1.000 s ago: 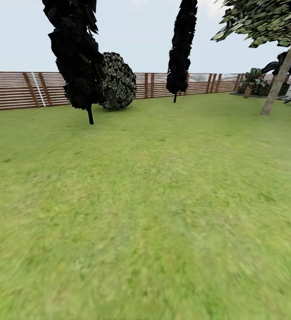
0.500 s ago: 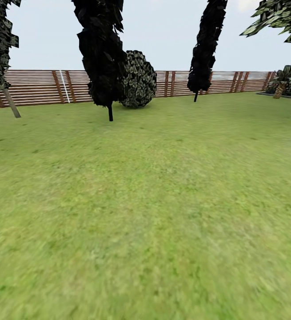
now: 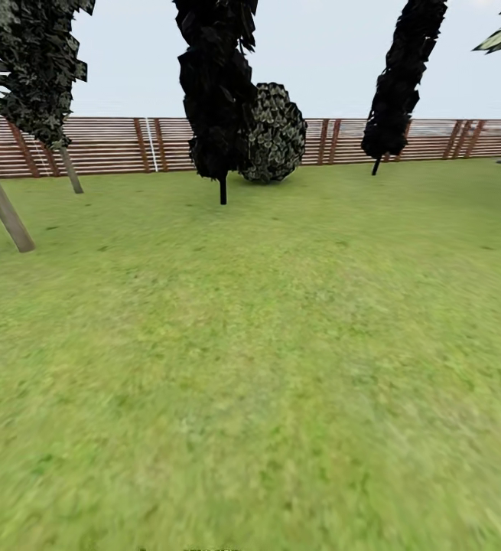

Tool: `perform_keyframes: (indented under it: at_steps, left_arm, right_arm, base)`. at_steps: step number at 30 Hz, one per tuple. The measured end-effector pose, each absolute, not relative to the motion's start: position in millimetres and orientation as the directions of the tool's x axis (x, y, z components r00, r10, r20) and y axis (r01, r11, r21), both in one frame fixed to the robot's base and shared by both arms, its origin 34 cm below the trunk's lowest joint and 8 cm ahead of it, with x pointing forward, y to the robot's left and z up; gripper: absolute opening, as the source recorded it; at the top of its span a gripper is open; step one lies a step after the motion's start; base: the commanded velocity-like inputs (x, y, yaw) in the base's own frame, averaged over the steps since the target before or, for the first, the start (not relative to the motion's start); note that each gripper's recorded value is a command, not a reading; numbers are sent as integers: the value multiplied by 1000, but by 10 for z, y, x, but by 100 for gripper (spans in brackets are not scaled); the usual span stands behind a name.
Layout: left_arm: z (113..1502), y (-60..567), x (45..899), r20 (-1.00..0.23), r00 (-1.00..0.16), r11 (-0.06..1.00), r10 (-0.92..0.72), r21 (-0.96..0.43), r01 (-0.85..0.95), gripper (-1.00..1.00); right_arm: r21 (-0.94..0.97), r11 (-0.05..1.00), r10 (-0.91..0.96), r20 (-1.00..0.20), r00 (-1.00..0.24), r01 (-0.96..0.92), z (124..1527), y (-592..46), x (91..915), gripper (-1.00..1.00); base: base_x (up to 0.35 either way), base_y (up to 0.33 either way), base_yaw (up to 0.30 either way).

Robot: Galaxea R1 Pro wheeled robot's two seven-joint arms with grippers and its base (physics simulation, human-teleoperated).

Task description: Take the three Easter eggs out of the wicker basket on the lawn in the garden, then place them on the lawn next to a single tree (choose any tree) so that all three eggs are next to the same tree and none are left in the basket.

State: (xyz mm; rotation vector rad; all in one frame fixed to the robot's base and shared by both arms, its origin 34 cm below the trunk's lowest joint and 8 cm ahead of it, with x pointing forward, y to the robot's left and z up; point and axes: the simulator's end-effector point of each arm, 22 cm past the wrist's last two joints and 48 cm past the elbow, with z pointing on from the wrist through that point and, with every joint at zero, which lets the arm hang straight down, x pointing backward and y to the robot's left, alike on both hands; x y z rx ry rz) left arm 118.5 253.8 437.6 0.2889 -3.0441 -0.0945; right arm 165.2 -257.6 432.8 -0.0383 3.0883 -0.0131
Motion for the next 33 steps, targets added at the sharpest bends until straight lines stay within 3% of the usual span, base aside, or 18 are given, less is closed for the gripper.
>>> perform_keyframes:
  at_steps: [33]
  left_arm:
    - [4383,2538,1079,103,-976,980,-190,74,-183,100]
  right_arm:
    - [-10,1000,-25,-27,-999,-25,4322,-2589,1551,100]
  base:
    - [0,0,260]
